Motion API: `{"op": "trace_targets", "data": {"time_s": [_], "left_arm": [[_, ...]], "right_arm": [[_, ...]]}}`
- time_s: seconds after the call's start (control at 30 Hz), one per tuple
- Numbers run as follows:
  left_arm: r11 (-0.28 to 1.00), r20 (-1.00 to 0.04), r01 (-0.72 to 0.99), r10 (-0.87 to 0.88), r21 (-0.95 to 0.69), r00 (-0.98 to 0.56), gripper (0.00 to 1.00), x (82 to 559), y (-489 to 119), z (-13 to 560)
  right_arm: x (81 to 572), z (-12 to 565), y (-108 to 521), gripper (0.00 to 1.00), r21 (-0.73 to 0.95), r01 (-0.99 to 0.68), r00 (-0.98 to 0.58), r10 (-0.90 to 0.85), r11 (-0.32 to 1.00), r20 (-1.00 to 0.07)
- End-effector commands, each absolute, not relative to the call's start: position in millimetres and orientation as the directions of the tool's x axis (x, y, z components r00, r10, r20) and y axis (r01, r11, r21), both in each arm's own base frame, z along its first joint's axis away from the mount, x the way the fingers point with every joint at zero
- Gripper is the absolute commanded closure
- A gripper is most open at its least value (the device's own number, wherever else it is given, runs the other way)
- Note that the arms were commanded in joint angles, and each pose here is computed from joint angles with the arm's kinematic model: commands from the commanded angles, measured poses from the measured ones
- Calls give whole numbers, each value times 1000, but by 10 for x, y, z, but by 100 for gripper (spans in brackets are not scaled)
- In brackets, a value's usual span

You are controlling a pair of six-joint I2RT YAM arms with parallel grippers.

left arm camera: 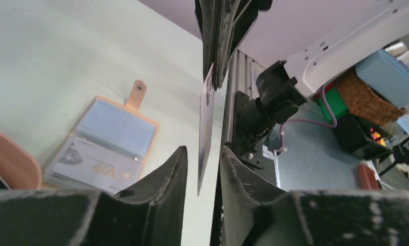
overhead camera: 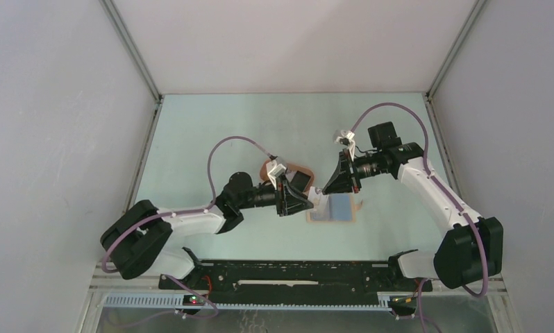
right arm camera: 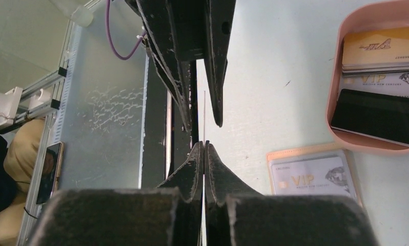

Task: Put the credit cards into the card holder
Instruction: Insert the credit card into the card holder.

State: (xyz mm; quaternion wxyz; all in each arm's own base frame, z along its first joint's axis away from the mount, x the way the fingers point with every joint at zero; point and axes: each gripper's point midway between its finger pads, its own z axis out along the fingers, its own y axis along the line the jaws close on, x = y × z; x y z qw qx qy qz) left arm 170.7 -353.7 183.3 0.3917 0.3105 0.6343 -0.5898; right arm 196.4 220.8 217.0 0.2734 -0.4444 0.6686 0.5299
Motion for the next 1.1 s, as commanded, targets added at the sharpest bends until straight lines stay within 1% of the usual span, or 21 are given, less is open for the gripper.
{"op": "trace_targets", "data": {"time_s": [0.0,0.03,0.1,0.17,0.3,0.33,0.37,0.4,0.5,0.53,0.7,0.77,0.87,0.97,1.07], "left_arm": [[144,-903,896,-160,-421,-399,58,1795,-3426,2141],[167,-909,897,-169,-408,-382,53,1806,-3381,2134],[214,-923,903,-180,-373,-339,47,1818,-3285,2137],[288,-938,897,-191,-334,-288,37,1881,-3172,2128],[428,-959,866,-221,-259,-178,21,2024,-2945,2122],[458,-959,852,-237,-252,-156,16,2063,-2894,2139],[480,-956,840,-258,-253,-141,5,2093,-2846,2153],[488,-949,832,-289,-262,-129,1,2104,-2814,2185],[508,-892,781,-433,-363,-133,0,2198,-2692,2270],[499,-890,787,-435,-364,-135,0,2196,-2705,2252],[493,-915,788,-341,-369,-216,0,2231,-2929,1875],[508,-925,786,-317,-352,-209,1,2192,-3009,1753],[532,-919,764,-338,-365,-204,5,2111,-3078,1625],[573,-904,706,-344,-417,-255,9,2094,-3106,1412],[612,-899,662,-348,-433,-267,13,2100,-3131,1320]], "right_arm": [[2013,2269,2165,100,436,-898,-431,-296,54,-852],[2040,2276,2132,100,454,-888,-454,-281,68,-846],[2108,2241,2049,100,508,-854,-520,-241,116,-819],[2171,2097,1956,100,543,-818,-575,-221,192,-788],[2322,1807,1742,100,606,-723,-676,-158,333,-720],[2367,1739,1683,100,624,-693,-701,-135,361,-700],[2412,1677,1617,100,640,-664,-723,-115,386,-681],[2436,1609,1580,100,661,-636,-748,-104,399,-656],[2555,1417,1407,100,712,-540,-811,-52,449,-582],[2583,1358,1372,100,720,-516,-826,-45,464,-562],[2659,1121,1272,100,752,-420,-886,-47,508,-462],[2669,1043,1255,100,758,-395,-898,-45,519,-437],[2681,992,1260,100,771,-375,-909,-39,514,-416],[2689,934,1257,100,778,-358,-917,-36,516,-397],[2697,878,1255,100,786,-341,-925,-33,515,-379]]}}
